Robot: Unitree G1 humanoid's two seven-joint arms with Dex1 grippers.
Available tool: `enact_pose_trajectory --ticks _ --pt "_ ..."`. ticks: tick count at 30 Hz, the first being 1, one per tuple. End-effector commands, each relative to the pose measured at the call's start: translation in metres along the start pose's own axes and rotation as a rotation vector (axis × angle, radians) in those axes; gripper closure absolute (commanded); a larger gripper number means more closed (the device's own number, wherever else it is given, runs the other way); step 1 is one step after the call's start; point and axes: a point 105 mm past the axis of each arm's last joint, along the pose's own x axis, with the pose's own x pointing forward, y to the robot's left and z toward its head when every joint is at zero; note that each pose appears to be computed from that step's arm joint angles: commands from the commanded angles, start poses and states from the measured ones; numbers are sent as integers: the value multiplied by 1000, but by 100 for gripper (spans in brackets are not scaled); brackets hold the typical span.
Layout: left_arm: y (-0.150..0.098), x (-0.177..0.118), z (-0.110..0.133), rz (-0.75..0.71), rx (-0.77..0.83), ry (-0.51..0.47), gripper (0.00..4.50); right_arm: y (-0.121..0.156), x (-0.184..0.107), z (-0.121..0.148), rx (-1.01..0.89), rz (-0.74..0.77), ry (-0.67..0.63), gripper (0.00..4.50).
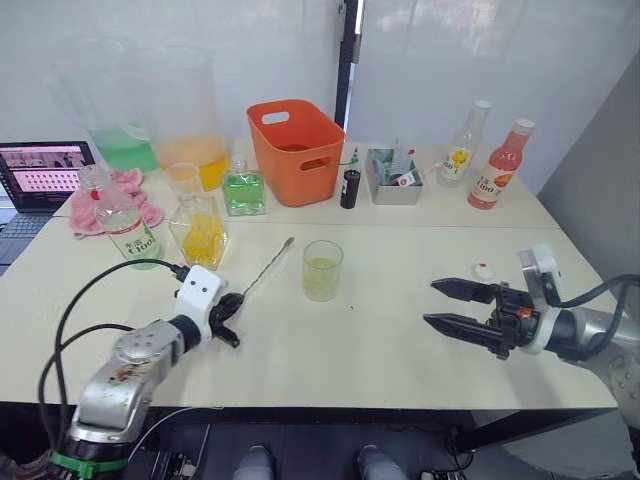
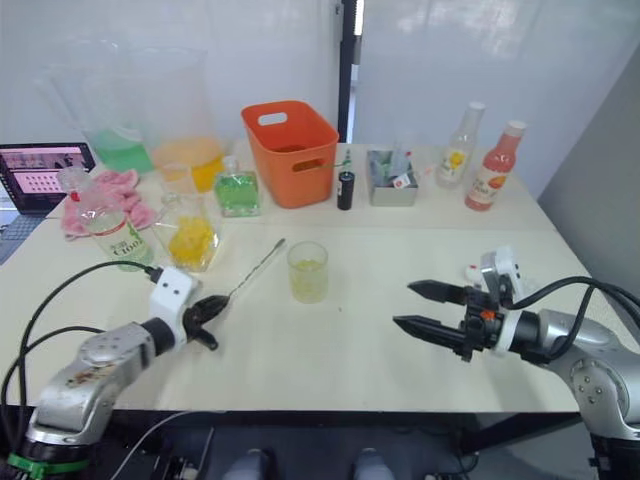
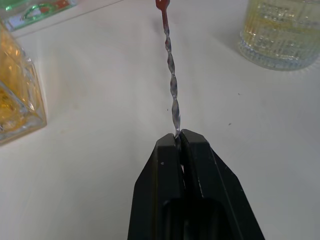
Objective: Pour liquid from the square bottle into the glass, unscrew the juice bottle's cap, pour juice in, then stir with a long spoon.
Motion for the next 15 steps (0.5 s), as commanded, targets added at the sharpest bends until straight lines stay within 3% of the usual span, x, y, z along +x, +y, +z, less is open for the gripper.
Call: enact_pose_trajectory --ticks 1,7,15 --pt "-11 -8 -1 -127 79 -11 448 3 2 5 -36 -5 -33 0" --pt "-1 -16 -29 -174 94 94 448 6 5 3 -29 -9 -43 0" --pt "-1 -17 -35 -175 73 116 186 2 7 6 -49 -18 -50 0"
